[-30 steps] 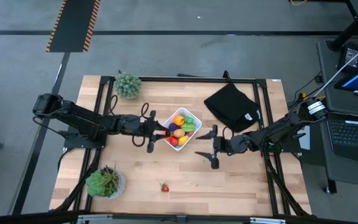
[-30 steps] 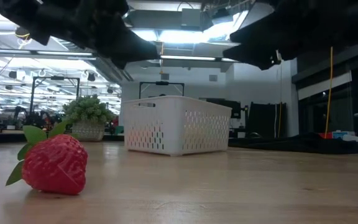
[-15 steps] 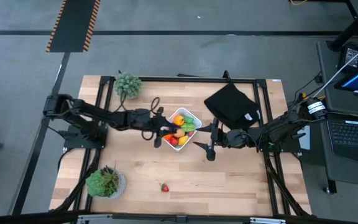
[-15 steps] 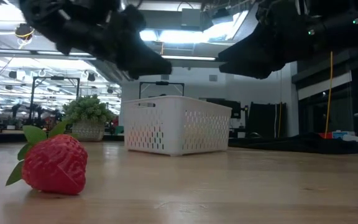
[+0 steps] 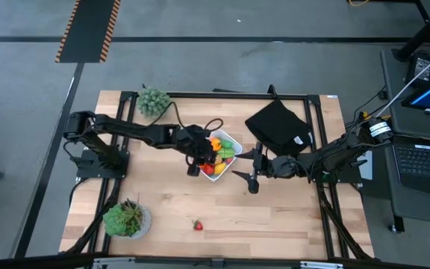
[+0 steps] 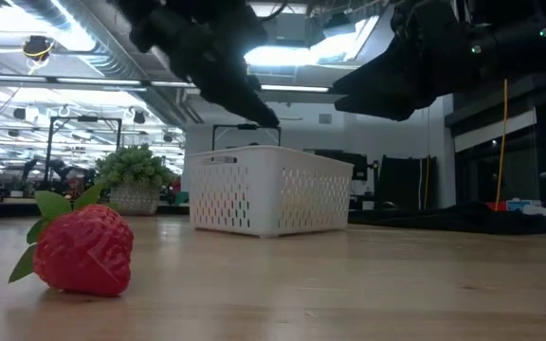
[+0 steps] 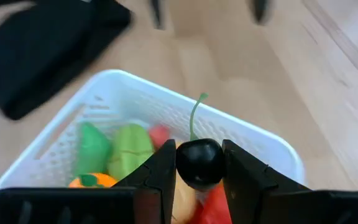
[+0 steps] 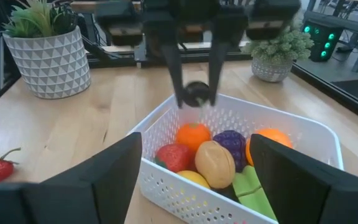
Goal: Pick and placing Produce into tupperware
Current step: Put the black cherry into the white bin
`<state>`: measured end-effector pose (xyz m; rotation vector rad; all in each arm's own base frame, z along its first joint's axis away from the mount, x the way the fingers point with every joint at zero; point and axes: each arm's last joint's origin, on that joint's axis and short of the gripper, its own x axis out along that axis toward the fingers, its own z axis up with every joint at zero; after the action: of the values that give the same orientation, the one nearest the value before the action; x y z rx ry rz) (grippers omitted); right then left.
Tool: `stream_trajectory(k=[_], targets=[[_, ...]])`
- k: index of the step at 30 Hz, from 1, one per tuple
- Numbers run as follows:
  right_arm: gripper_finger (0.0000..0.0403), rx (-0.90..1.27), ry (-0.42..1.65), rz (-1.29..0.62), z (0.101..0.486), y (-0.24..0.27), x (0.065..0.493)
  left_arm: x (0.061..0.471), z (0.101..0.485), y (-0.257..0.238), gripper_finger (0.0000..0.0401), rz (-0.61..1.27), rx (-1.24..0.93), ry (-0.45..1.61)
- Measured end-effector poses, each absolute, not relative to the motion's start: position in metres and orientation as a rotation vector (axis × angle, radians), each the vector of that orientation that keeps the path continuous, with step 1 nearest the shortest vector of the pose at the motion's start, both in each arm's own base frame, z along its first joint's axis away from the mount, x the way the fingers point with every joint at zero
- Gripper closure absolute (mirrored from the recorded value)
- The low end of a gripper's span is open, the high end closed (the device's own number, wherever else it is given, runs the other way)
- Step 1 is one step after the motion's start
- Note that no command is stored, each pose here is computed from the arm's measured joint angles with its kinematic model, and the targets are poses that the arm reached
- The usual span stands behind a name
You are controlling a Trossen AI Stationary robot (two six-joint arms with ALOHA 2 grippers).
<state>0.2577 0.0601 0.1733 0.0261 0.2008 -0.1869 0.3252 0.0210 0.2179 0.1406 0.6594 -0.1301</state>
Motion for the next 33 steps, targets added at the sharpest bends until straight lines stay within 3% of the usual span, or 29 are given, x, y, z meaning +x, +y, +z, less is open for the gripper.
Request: stream_trajectory(k=[5, 11, 29, 33], targets=[[0.0103, 0.037, 0.222, -0.190, 0.171, 0.060, 0.257, 0.325, 0.234, 0.020, 0.0306, -0.198, 0.210, 0.785], [0.0103, 0.037, 0.238, -0.190, 0.169, 0.060, 0.257, 0.326, 0.241, 0.021, 0.0306, -0.210, 0.240, 0.788], [0.0103, 0.027, 0.246, -0.168, 0.169, 0.065, 0.255, 0.344, 0.195, 0.022, 0.0305, -0.246, 0.245, 0.919], [0.0103, 0.028, 0.246, -0.168, 0.169, 0.065, 0.255, 0.343, 0.195, 0.022, 0.0281, -0.245, 0.240, 0.923]])
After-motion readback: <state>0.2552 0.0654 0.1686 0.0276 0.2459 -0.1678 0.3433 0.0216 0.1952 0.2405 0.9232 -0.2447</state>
